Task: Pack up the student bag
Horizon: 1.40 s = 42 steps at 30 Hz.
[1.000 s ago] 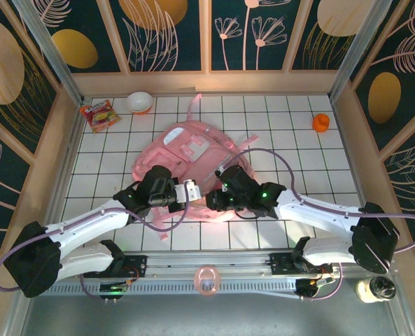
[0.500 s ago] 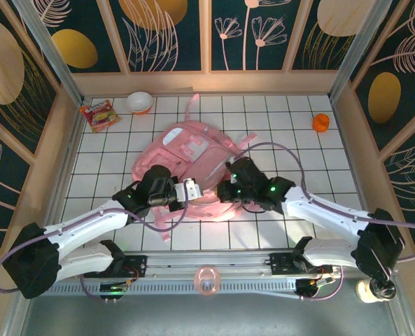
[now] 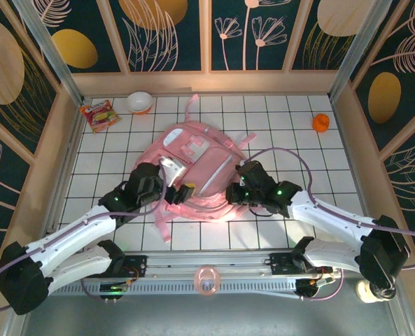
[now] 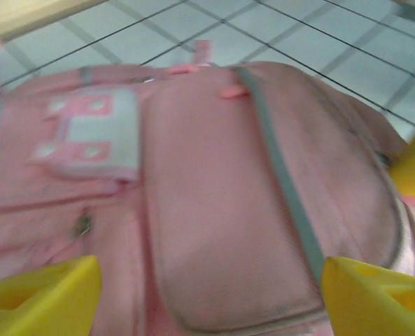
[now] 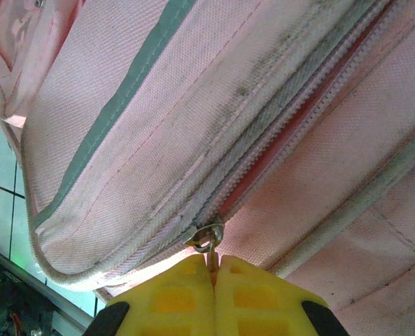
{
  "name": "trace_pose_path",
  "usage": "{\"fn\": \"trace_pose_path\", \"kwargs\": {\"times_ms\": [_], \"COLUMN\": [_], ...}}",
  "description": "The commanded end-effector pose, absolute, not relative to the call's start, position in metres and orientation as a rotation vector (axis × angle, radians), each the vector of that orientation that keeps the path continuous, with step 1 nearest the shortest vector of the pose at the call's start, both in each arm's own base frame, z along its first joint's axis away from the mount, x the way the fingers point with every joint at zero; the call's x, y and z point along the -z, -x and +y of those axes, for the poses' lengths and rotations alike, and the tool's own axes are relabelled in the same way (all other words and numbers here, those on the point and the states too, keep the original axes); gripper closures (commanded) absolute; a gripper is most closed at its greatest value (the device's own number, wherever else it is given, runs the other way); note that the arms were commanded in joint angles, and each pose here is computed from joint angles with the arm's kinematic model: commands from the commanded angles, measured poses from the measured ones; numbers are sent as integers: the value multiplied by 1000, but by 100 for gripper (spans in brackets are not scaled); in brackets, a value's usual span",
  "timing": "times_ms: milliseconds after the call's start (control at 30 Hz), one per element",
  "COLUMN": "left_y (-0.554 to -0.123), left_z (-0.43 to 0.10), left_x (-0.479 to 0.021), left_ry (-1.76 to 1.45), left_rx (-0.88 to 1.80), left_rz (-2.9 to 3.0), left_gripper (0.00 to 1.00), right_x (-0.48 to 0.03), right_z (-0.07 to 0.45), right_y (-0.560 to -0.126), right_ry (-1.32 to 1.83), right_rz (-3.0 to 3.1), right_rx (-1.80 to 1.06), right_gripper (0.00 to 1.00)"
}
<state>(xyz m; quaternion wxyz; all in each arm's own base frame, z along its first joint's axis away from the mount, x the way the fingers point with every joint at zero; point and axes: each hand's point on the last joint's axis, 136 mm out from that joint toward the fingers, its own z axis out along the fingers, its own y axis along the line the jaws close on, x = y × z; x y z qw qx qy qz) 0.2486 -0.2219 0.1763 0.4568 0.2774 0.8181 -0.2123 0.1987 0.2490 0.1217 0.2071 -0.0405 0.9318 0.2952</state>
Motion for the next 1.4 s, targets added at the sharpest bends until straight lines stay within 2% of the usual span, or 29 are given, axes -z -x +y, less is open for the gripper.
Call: {"fn": "trace_pose_path", "kwargs": {"times_ms": [0, 167, 300, 433, 567, 700, 767, 867, 1000, 1133, 1367], "left_y": [-261, -259, -263, -295, -344, -386, -393, -380, -332, -281, -229], "left_z": [-175, -138, -134, -131, -138, -158, -165, -168, -162, -164, -216], "left_x": [-157, -106, -80, -81, -89, -108, -120, -137, -147, -136, -117], "left_ry": [-162, 281, 381, 406, 388, 356, 365, 415, 550, 676, 722], "left_rx": [556, 600, 587, 578, 578, 633, 670, 742, 865, 975, 1186], "left_rz": [2223, 2369, 2422, 2366, 2345, 2337, 2331, 2345, 2367, 2440, 2563], "left_gripper": [15, 19, 19, 19, 19, 20, 21, 22, 25, 30, 41], "right_x": [-117, -117, -117, -112, -115, -124, -127, -129, -131, -131, -133], "right_z": [252, 261, 275, 286, 307, 326, 332, 341, 350, 354, 358], "right_y": [-197, -192, -183, -172, -164, -169, -174, -181, -185, -185, -184], "right_ry": [93, 109, 128, 121, 118, 108, 108, 110, 146, 175, 205], "right_rz": [2600, 2605, 2601, 2608, 2582, 2533, 2516, 2506, 2500, 2505, 2501], "right_rx": [-844, -872, -922, -978, -1050, -1083, -1089, -1073, -1065, -1055, -1054], "right_gripper": [100, 100, 100, 100, 100, 100, 100, 100, 100, 100, 100]}}
